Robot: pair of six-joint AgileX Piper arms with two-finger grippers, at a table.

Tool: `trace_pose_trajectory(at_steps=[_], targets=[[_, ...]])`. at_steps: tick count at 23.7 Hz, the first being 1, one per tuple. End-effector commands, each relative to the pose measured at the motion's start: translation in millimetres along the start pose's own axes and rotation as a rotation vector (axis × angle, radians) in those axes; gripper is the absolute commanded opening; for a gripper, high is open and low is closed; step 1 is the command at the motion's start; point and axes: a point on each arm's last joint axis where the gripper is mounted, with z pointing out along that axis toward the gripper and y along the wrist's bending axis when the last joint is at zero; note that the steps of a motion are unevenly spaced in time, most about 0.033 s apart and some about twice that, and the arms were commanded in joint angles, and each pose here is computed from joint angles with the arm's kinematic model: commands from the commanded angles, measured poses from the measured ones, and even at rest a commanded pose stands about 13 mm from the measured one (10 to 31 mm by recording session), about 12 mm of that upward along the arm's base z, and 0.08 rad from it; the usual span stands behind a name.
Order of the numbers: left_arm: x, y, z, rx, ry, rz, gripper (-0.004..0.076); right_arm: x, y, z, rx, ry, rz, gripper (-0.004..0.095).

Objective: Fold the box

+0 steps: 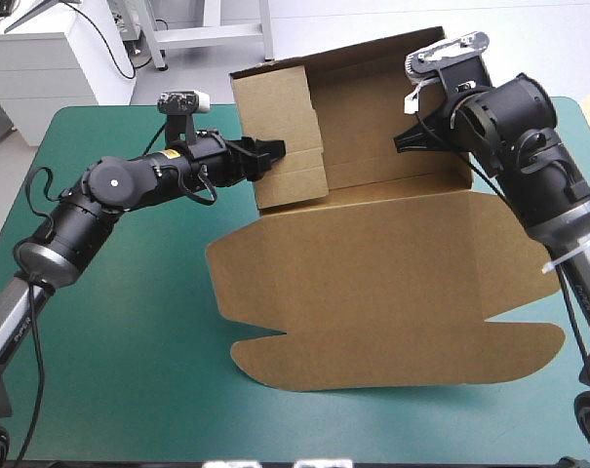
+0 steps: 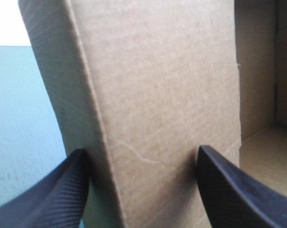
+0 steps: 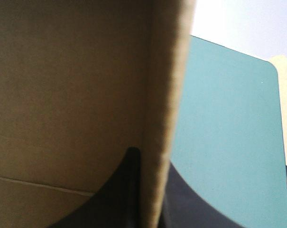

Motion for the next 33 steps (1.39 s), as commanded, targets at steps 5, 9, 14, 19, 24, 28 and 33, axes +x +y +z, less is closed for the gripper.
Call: trace_pose_trajectory(at_steps=[5,9,14,19,24,28,33], targets=[[-13.0,-12.6,4.0,0.026,-0.127,-0.053,0.0456,-8.0,21.4,-37.6,-0.152,-0.121,0.000,-0.0013],[-11.8,-10.3,7.8,0.020,-0.123,-0.048,0.0456,-6.9,25.4,-39.5,-0.157,-0.115,-0.014,-0.0013],[-16.8,-8.5,6.9,-0.006,-0.174,-0.001,0.0456,-6.1,26.1,-40.4,-0.165,-0.109,-0.012,-0.0014],[-15.3,-9.3,7.2,-0.004,-0.157,0.092,0.0238,-6.2,26.1,-41.4,-0.171,-0.113,-0.010,-0.0014],[-13.9,-11.2,7.1,0.013,-0.134,0.106,0.0004,-6.3,25.8,-42.1,-0.171,-0.115,-0.009,-0.0015],[-13.8,-13.5,6.5,0.030,-0.120,0.106,-0.0008,-6.4,25.8,-42.1,-0.171,-0.116,-0.009,-0.0015],[-14.4,-15.3,6.3,0.052,-0.126,0.062,-0.0008,-6.4,25.8,-42.1,-0.171,-0.116,-0.009,-0.0015]])
